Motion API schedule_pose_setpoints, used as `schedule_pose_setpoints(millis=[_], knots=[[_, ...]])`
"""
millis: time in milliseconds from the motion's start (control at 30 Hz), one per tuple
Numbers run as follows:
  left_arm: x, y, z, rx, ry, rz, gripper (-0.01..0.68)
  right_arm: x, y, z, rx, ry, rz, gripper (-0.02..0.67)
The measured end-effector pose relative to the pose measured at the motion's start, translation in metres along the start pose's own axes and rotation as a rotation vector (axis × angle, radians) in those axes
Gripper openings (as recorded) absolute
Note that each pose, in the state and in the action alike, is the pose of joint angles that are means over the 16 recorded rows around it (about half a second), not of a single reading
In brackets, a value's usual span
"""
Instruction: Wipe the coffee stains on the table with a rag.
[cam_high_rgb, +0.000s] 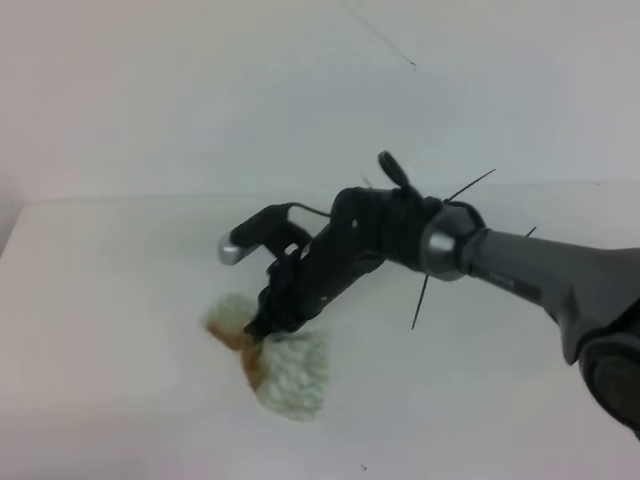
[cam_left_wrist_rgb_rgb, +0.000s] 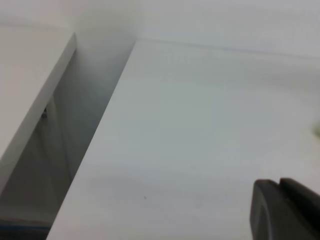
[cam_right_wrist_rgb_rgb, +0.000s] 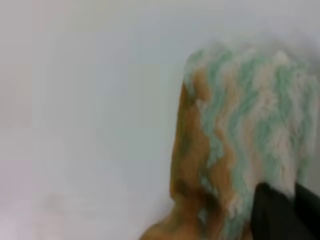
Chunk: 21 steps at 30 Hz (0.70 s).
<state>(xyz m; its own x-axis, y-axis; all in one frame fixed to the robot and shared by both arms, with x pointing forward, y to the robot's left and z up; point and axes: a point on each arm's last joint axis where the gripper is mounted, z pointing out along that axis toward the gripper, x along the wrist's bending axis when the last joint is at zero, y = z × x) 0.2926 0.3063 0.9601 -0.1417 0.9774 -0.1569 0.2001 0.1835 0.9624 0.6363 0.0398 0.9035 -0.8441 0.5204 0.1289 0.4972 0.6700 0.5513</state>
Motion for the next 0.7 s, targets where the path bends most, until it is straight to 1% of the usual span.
schedule_pose_setpoints(millis=[167,233,333,467,700], knots=[[0.000,0.000,0.000,0.000,0.000,0.000,-0.003,-0.041,-0.012,-0.015,0.025,-0.042,0.085,0.021],[0.000,-0.001,0.000,0.001,0.000,0.000,-0.003,-0.053,-0.016,-0.022,0.027,-0.049,0.106,0.021],[0.000,-0.001,0.000,0.001,0.000,0.000,-0.003,-0.064,-0.016,-0.035,0.017,-0.050,0.123,0.021],[0.000,-0.001,0.000,0.001,0.000,0.000,-0.003,-0.068,-0.009,-0.056,-0.017,-0.050,0.116,0.021],[0.000,-0.001,0.000,0.001,0.000,0.000,-0.003,-0.055,0.011,-0.104,-0.109,-0.064,0.062,0.020]])
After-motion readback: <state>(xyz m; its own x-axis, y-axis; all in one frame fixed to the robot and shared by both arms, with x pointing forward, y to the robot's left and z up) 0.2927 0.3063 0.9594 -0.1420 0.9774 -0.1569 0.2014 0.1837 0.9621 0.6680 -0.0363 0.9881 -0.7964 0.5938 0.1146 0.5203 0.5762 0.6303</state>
